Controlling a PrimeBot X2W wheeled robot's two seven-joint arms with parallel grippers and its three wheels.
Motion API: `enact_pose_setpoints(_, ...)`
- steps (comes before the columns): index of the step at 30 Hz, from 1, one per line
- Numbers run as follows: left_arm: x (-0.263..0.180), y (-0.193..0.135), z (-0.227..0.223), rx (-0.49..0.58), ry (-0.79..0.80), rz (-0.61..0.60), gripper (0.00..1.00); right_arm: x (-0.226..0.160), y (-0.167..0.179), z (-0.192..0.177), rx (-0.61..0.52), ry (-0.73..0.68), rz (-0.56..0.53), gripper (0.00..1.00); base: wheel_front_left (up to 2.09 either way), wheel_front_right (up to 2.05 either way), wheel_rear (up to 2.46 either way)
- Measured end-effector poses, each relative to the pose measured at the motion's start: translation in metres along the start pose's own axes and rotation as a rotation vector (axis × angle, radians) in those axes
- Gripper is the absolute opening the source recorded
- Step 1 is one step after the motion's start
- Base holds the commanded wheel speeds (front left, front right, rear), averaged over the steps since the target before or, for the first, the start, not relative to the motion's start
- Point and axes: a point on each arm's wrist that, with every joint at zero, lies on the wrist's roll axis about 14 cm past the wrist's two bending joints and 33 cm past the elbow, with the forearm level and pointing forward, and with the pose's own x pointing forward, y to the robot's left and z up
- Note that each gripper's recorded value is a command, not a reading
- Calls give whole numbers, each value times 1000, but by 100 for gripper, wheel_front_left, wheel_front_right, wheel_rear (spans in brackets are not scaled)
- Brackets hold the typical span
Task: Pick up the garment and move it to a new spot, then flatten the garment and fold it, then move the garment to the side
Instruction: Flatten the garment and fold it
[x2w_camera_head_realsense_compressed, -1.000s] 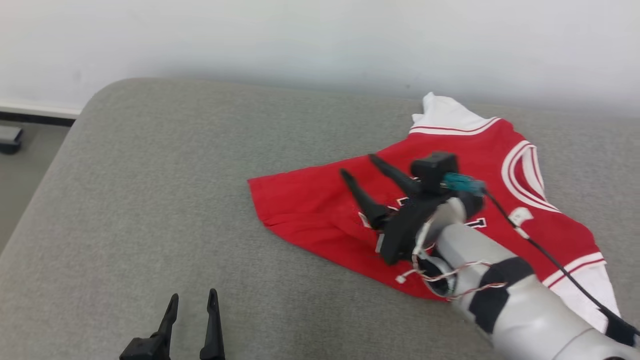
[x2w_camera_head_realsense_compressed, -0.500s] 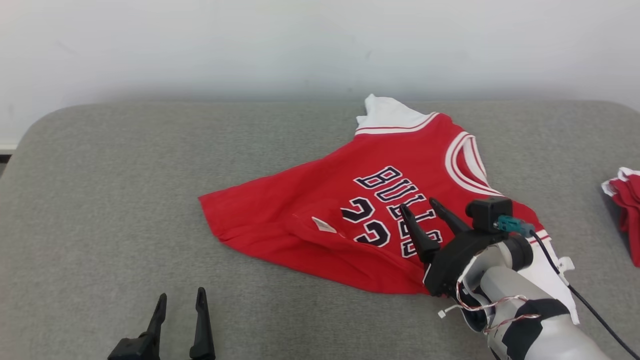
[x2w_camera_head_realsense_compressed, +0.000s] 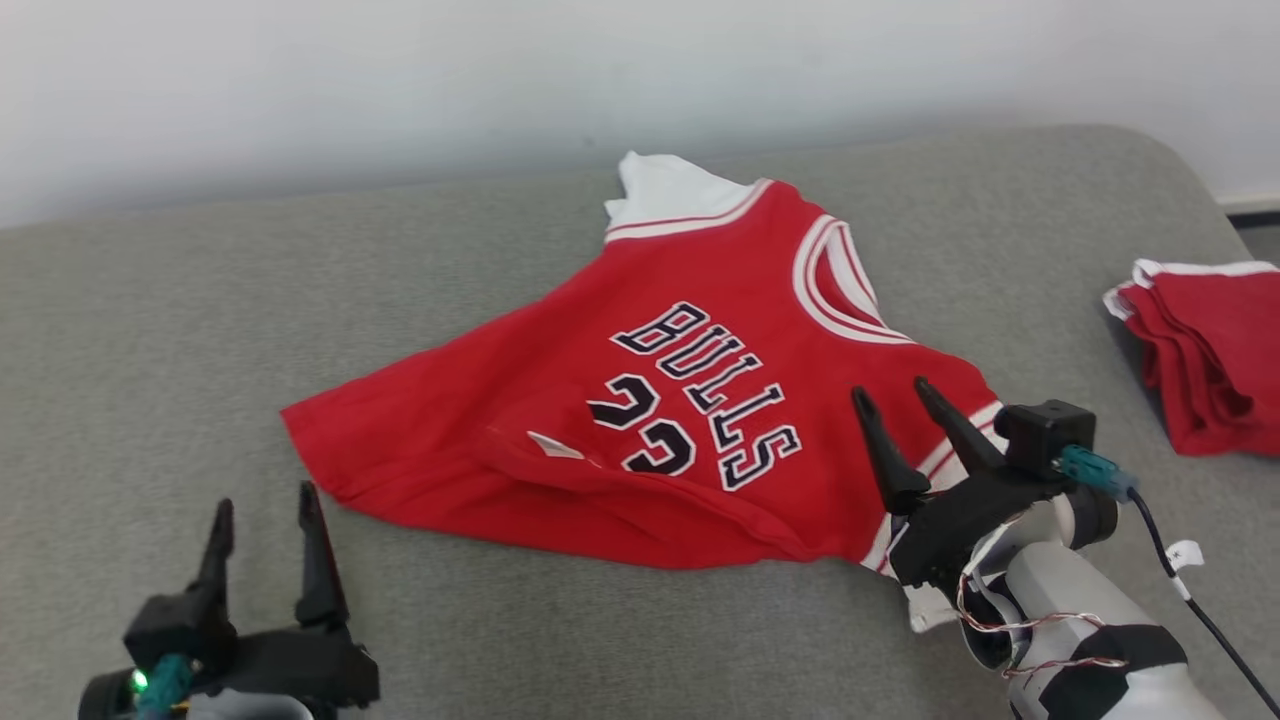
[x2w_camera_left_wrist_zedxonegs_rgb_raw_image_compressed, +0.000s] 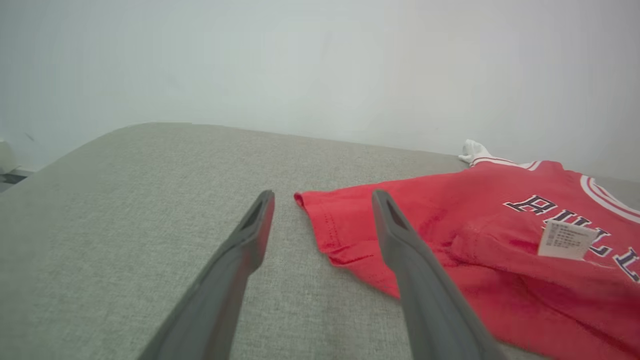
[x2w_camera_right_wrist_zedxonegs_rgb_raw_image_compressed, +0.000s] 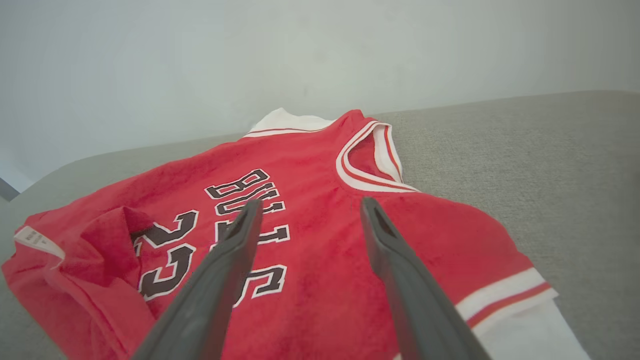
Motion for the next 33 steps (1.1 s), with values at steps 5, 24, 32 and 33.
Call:
enact_pose_setpoints(5, 31, -2, -11, 31, 28, -5, 100, -17, -26, 4, 5, -58, -89, 100, 0, 0, 0)
enact_pose_setpoints(24, 91, 6, -92, 70, 322, 23, 0, -73, -86, -29, 87, -65, -361, 100, 0, 0, 0)
enact_pose_setpoints(32, 135, 9, -64, 217, 294, -83, 0, -70, -99, -26, 93, -90, -404, 100, 0, 0, 0)
enact_pose_setpoints(33, 142, 11, -57, 242, 282, -87, 0, -69, -99, -26, 95, -93, -406, 100, 0, 0, 0)
